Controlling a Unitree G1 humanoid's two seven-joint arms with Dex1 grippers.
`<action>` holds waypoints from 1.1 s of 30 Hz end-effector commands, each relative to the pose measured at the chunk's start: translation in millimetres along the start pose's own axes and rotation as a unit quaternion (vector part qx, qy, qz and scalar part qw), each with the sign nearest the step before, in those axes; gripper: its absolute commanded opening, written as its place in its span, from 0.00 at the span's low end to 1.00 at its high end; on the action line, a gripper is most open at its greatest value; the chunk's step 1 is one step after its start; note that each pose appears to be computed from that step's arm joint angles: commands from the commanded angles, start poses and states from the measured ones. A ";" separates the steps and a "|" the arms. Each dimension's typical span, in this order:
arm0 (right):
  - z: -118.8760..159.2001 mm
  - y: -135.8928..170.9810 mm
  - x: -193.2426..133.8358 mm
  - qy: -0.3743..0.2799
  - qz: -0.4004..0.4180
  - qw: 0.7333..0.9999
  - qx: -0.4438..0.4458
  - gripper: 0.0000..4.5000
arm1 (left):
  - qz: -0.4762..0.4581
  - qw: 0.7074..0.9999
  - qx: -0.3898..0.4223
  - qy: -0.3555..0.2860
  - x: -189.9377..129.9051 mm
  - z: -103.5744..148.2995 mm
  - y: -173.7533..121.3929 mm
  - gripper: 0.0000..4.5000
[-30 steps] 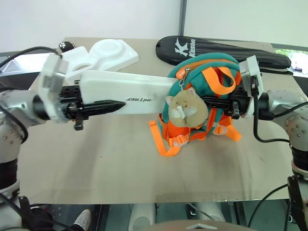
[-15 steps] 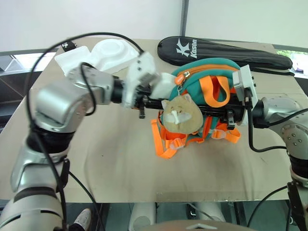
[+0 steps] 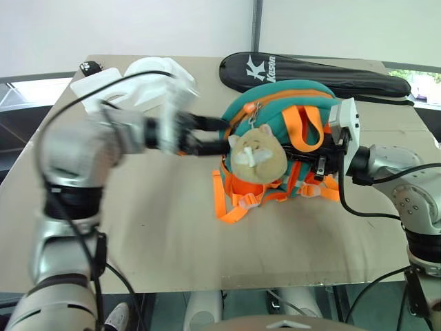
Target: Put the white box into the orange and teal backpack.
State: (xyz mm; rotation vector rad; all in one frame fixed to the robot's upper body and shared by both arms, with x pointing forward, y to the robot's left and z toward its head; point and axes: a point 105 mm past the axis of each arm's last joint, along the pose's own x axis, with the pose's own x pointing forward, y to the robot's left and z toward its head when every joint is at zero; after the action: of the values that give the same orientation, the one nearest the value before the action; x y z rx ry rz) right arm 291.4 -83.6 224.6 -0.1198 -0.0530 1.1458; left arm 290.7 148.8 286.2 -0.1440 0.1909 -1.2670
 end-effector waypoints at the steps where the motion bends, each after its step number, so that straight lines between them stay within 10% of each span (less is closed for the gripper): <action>1: 10.0 -1.1 -0.2 -0.011 -0.013 1.000 -0.003 0.00 | -0.070 0.992 -0.108 -0.009 -18.7 -5.8 -27.8 0.99; 10: 15.6 6.6 1.9 -0.008 -0.007 1.000 0.005 0.00 | -0.092 0.956 -0.272 -0.058 18.4 -59.5 -39.6 0.99; 20: 13.7 9.4 -0.4 0.008 -0.010 1.000 0.004 0.00 | -0.086 0.905 -0.374 -0.185 77.6 -55.7 -28.7 0.99; 28: 10.1 0.3 -8.4 0.000 -0.042 0.999 0.015 0.00 | -0.086 0.921 -0.347 -0.153 70.8 -56.7 -33.9 0.25; 33: 11.6 -24.7 -26.3 -0.020 -0.128 0.991 0.033 0.00 | -0.061 0.946 -0.280 -0.152 31.1 -30.3 -23.7 0.21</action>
State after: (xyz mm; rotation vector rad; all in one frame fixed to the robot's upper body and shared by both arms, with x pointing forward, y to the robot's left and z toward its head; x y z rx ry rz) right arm 295.1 -96.0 224.8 -0.0427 0.0007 1.0021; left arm 274.9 92.2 228.6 -0.8669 0.3995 -1.2191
